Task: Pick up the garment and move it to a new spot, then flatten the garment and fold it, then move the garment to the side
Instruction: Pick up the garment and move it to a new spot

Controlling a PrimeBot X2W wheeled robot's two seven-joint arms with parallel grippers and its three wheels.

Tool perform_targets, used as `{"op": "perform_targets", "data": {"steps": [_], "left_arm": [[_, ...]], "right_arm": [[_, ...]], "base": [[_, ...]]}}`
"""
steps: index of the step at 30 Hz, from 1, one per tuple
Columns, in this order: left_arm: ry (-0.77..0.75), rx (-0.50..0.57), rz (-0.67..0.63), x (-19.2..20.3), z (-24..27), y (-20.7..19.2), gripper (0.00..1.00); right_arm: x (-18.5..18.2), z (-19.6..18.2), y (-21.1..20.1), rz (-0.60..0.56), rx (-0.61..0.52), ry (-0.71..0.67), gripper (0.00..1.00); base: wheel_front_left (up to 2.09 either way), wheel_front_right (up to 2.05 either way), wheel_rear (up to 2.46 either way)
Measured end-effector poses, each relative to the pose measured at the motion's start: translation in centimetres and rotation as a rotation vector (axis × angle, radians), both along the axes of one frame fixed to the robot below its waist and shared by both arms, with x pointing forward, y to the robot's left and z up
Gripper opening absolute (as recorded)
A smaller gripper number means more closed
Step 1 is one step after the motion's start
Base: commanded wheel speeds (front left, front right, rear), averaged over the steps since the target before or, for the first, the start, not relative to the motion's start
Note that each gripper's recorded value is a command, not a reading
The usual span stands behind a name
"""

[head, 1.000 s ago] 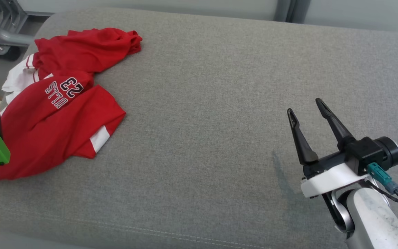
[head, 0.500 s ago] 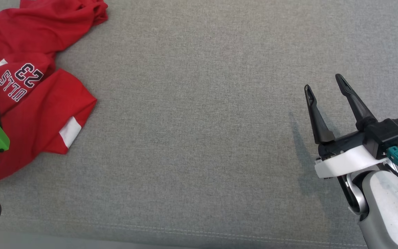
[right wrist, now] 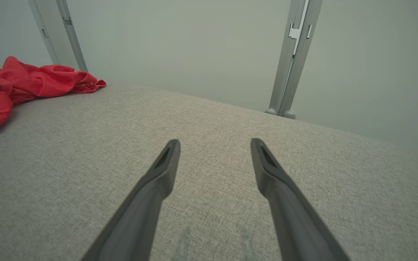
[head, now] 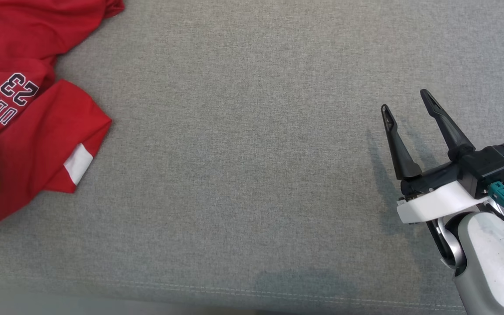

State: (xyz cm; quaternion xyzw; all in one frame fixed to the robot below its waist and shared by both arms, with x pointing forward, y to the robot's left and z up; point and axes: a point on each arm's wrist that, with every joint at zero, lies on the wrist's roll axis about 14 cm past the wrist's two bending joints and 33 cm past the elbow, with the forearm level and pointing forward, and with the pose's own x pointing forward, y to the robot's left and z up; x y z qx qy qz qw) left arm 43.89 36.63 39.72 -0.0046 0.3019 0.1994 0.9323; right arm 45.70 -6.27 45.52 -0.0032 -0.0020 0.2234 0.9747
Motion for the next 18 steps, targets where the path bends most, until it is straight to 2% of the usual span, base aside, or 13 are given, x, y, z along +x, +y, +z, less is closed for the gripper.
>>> {"op": "perform_targets", "data": {"steps": [5, 7, 8, 18], "left_arm": [[0.032, -0.021, -0.009, 0.0, -1.6, -0.9, 1.0], [0.036, -0.031, -0.011, 0.2, -2.1, -1.3, 0.36], [0.037, -0.037, -0.012, 0.3, -2.2, -1.5, 0.0], [-0.069, -0.027, -0.034, 2.1, 0.0, -1.9, 0.0]], "right_arm": [[0.0, -0.5, -0.5, -0.007, -0.012, 0.01, 1.0], [0.1, -0.6, -0.8, -0.011, -0.02, 0.011, 1.0], [0.1, -0.7, -0.9, -0.012, -0.023, 0.012, 1.0], [0.3, -0.6, -1.2, -0.022, -0.03, 0.01, 1.0]], "base": [[0.0, 0.0, 0.0], [0.0, 0.0, 0.0], [0.0, 0.0, 0.0], [0.0, 0.0, 0.0]]}}
